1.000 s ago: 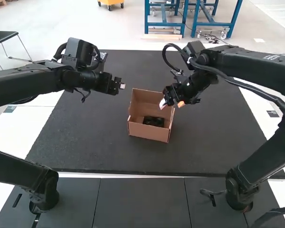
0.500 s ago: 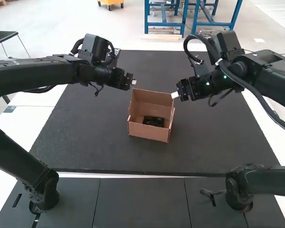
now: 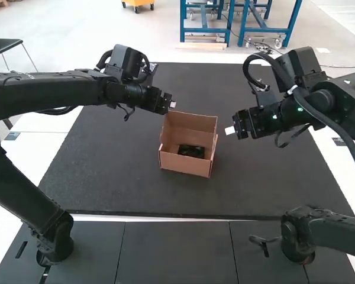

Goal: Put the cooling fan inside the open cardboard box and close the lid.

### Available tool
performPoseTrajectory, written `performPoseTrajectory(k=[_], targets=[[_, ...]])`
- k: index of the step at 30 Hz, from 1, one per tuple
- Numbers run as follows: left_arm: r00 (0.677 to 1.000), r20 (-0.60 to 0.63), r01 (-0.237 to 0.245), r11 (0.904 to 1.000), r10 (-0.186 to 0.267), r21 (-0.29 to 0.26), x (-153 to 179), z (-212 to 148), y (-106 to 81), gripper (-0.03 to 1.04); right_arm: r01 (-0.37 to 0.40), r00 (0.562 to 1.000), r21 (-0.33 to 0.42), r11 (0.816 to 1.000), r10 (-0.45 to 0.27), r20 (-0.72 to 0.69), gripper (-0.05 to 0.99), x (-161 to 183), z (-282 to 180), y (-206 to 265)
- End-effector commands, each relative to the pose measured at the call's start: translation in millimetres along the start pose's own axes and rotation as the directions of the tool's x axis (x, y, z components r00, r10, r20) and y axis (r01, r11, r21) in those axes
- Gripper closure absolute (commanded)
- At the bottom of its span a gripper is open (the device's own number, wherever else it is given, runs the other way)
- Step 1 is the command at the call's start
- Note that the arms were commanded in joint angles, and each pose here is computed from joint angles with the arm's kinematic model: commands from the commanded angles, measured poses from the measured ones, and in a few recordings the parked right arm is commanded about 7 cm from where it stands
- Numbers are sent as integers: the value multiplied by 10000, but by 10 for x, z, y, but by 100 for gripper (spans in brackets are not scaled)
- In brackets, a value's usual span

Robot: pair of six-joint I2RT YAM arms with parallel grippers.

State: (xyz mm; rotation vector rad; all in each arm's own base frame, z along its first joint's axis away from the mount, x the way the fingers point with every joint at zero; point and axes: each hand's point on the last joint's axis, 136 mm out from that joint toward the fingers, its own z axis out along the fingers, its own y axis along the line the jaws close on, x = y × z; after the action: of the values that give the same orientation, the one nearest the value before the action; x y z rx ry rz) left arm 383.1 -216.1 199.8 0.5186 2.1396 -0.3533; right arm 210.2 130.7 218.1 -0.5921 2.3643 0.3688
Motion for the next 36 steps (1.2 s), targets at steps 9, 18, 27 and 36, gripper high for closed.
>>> performPoseTrajectory(k=[9,18,27,36], targets=[[9977,-674,-65,10000,68,43,112,20,-32,4,-70,9997,-85,9999,72,249,6,-13,-95,34],[9909,-1343,-51,10000,49,-7,315,-75,-13,4,6,9995,-106,9999,-2,307,6,-50,-44,38],[9832,-1822,107,9998,-74,171,666,17,-39,4,23,9995,-106,9999,-19,323,6,-73,-52,39],[9824,-1868,82,9998,-45,189,823,72,-32,4,23,9995,-122,9999,-19,322,6,-74,-55,42]])
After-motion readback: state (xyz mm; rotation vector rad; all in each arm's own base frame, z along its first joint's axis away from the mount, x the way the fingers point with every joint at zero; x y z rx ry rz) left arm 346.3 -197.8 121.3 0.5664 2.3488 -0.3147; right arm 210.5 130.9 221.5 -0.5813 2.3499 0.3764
